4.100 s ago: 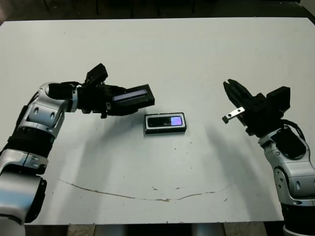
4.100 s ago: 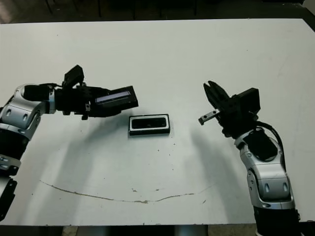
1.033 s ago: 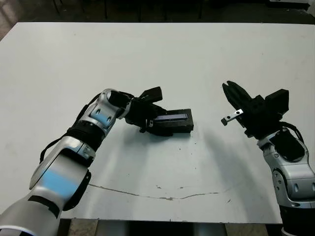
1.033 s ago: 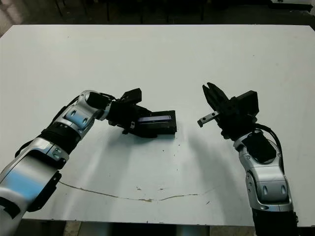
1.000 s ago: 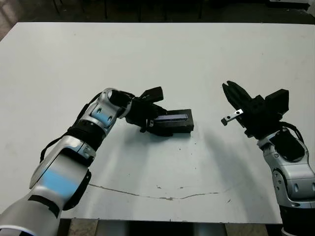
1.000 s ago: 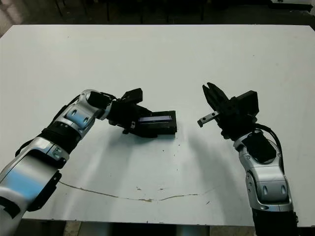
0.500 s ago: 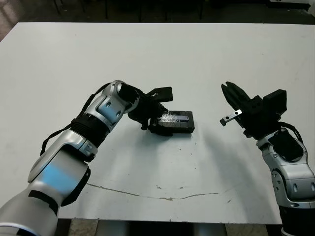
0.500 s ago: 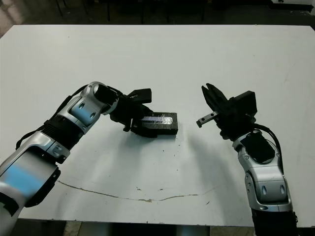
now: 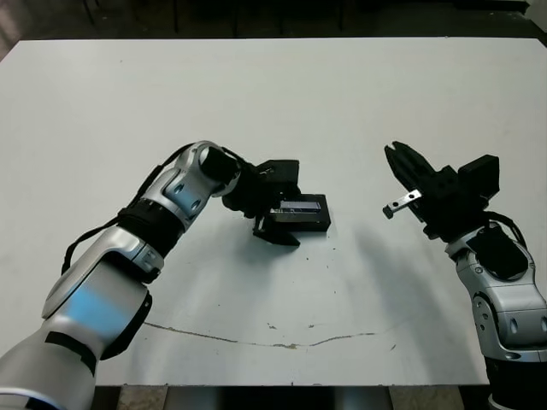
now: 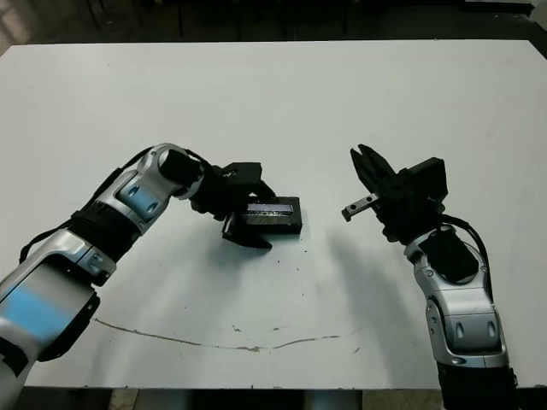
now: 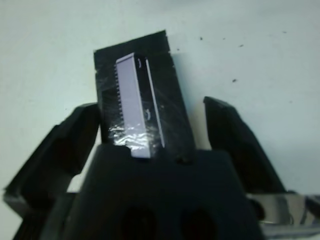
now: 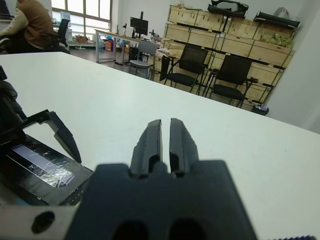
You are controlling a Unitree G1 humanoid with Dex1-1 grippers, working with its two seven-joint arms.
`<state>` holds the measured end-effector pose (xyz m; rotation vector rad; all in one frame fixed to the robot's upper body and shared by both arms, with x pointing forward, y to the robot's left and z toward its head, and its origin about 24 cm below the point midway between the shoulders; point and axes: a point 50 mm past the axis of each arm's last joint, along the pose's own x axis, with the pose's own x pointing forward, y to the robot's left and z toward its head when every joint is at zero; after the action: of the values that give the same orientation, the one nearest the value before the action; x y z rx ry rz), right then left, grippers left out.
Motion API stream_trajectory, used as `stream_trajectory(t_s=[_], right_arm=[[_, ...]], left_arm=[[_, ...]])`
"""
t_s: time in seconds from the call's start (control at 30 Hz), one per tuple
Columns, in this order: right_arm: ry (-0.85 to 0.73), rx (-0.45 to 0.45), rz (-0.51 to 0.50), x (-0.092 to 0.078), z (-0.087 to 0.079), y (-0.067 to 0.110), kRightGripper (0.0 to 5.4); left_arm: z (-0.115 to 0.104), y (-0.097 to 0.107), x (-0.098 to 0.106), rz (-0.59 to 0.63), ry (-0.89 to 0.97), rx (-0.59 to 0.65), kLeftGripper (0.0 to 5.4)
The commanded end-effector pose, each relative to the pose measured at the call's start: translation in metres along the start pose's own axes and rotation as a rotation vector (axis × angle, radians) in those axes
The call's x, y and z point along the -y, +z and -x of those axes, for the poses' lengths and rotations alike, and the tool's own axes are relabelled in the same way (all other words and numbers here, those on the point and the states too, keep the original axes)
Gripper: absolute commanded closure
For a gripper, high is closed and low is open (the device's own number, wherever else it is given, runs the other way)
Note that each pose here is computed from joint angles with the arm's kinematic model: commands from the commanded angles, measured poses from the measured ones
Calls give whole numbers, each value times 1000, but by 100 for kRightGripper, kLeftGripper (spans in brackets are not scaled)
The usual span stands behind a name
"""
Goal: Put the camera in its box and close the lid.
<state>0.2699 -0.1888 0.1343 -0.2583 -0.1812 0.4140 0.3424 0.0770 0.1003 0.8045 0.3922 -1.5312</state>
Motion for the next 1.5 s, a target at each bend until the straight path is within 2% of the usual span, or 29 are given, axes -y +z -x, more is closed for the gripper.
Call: stream_trajectory(t_s=[0.03, 0.33, 0.43, 0.63, 0.77, 0.93, 1.0, 1.13, 1.23, 1.3, 1.37, 1.43, 1.5], right_arm=[[2, -24, -10, 1, 3, -6, 540], [7, -21, -20, 1, 4, -7, 540], [8, -24, -22, 2, 5, -8, 540], [2, -29, -3, 2, 5, -7, 540], [7, -19, -28, 2, 5, -9, 540], [2, -23, -31, 2, 5, -10, 540], [0, -23, -15, 3, 5, -9, 540], [1, -24, -17, 1, 4, -10, 540], [0, -29, -10, 1, 4, -10, 540], [1, -29, -10, 1, 4, -10, 540], [1, -29, -13, 0, 4, -10, 540], [0, -29, -12, 0, 4, -10, 540], [-6, -29, -13, -1, 3, -11, 540]], left_arm=[[-9, -67, 39, 200, -88, -151, 3], [9, -93, 49, 237, 19, -118, 3], [22, -101, 52, 219, 84, -106, 3], [48, -118, 61, 268, 151, -87, 3], [64, -129, 80, 246, 155, -83, 3], [88, -139, 112, 365, 183, -60, 3], [101, -136, 120, 385, 201, -83, 3], [126, -121, 128, 325, 271, -146, 3], [138, -110, 127, 350, 363, -118, 3], [141, -101, 122, 372, 519, -16, 11], [138, -91, 118, 408, 785, 147, 30], [129, -75, 111, 429, 1077, 300, 61], [120, -57, 102, 477, 1245, 430, 99]])
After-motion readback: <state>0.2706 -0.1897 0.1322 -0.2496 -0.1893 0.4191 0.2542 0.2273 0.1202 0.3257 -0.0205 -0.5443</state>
